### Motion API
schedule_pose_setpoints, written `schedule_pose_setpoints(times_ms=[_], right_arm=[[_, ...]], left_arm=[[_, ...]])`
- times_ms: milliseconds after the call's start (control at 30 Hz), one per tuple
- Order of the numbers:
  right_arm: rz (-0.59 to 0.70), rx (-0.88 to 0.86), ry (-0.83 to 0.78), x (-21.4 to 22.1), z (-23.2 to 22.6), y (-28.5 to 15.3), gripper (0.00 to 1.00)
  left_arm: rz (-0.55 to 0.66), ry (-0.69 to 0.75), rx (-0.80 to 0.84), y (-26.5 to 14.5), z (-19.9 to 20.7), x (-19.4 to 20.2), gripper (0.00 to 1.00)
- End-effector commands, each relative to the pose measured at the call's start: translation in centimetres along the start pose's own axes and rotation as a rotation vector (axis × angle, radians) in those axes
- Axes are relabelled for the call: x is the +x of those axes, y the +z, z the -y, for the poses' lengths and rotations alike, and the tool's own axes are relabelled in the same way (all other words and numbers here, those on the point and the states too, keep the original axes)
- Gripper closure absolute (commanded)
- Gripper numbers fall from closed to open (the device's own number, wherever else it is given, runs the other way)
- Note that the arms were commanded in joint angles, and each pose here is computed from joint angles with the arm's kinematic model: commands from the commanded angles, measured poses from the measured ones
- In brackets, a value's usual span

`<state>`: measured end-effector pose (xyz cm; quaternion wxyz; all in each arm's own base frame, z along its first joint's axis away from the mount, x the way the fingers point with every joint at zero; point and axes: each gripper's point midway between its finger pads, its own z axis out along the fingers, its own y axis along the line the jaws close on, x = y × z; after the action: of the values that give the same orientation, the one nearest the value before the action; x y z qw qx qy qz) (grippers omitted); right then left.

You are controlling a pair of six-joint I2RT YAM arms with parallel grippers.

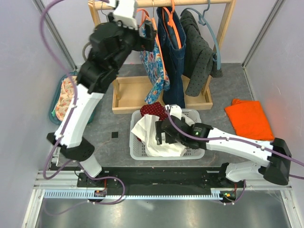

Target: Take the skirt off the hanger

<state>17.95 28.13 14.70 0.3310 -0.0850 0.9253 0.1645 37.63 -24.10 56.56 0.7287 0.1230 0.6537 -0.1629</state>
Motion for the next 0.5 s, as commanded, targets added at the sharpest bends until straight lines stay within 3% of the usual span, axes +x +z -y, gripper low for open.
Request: schedule_pose_setpoints(times_ms=[0,300,467], right_arm=[[0.009,-0.126,-0.018,-1.5,-2.0,-3.0,0.02],[0.209,-0.518,0.006,-6.9,-7.4,-11.5,0.02],[0.285,-0.609,0.018,-9.9,-8.9,-15.4,0.05]], left_arm=[[0.004,0.03,-0.014,2.8,1.7,1.2,0.02],[-0.03,0.043,-0.078,5.2,1.5,3.9,0.01],[-0.064,0.082,-0.101,6.2,1.3,5.8,0.03]])
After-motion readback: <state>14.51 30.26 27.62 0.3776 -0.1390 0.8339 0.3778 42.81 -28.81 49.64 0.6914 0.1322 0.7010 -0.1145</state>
